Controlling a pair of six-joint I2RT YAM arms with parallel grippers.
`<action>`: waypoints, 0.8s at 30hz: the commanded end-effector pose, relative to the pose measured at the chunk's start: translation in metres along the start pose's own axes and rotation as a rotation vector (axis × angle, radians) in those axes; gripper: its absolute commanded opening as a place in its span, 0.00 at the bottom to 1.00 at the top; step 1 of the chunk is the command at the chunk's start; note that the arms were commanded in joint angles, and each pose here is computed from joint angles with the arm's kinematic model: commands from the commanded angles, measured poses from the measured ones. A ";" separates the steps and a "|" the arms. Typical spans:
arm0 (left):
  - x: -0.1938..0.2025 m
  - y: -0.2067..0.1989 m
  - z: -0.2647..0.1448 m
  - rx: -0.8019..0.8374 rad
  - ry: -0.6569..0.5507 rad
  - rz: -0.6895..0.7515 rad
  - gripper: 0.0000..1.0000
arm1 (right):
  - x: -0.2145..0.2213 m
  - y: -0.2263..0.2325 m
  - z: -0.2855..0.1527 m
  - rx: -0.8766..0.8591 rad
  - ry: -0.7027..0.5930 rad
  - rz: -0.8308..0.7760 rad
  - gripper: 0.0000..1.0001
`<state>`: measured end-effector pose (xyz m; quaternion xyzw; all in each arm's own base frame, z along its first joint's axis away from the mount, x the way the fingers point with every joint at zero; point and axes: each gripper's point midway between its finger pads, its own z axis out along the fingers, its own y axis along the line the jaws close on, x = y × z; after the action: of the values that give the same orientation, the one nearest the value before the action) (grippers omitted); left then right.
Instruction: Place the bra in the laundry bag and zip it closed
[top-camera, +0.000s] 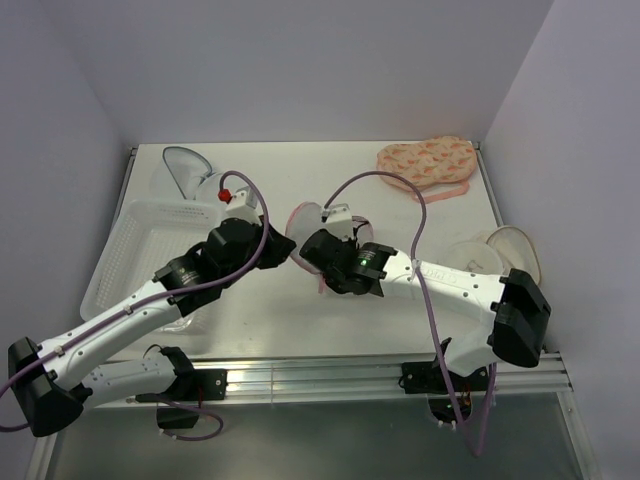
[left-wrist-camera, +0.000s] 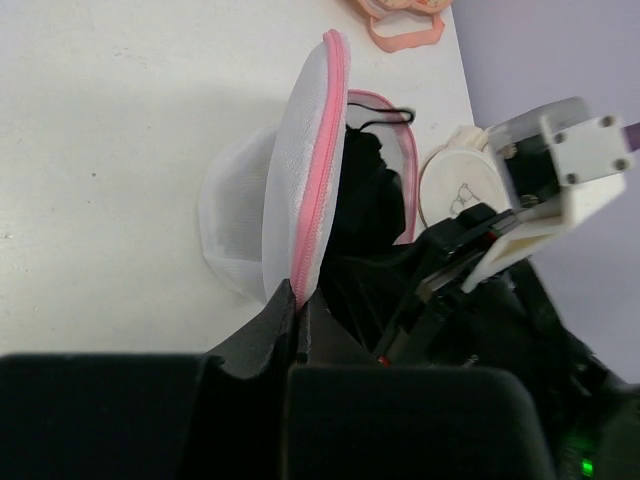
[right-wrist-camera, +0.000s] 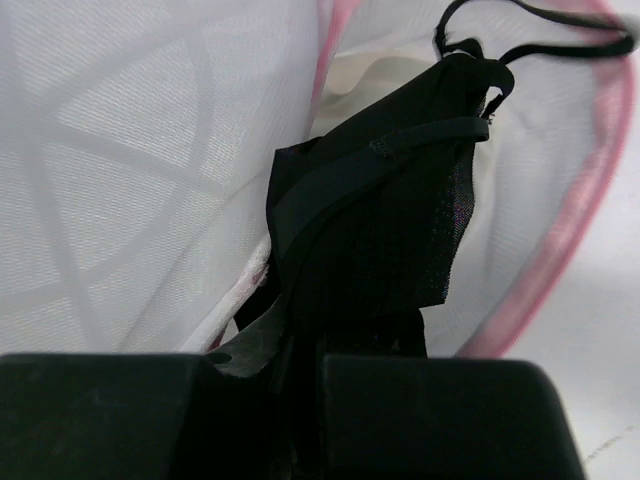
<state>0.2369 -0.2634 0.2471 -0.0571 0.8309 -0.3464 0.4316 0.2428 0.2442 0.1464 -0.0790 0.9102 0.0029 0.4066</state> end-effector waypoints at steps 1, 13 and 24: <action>-0.025 -0.020 -0.013 0.060 -0.076 -0.015 0.00 | -0.001 0.012 0.011 -0.037 -0.021 0.081 0.00; -0.033 -0.019 -0.025 0.060 -0.098 -0.026 0.00 | 0.035 -0.017 0.055 0.044 0.084 0.089 0.00; -0.027 -0.015 -0.027 0.054 -0.083 -0.038 0.00 | 0.024 0.007 0.052 -0.047 0.088 0.087 0.09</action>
<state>0.2300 -0.2506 0.2564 -0.0649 0.8266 -0.3466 0.4386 0.2607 0.2331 0.0764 -0.0446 0.9361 0.0050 0.3487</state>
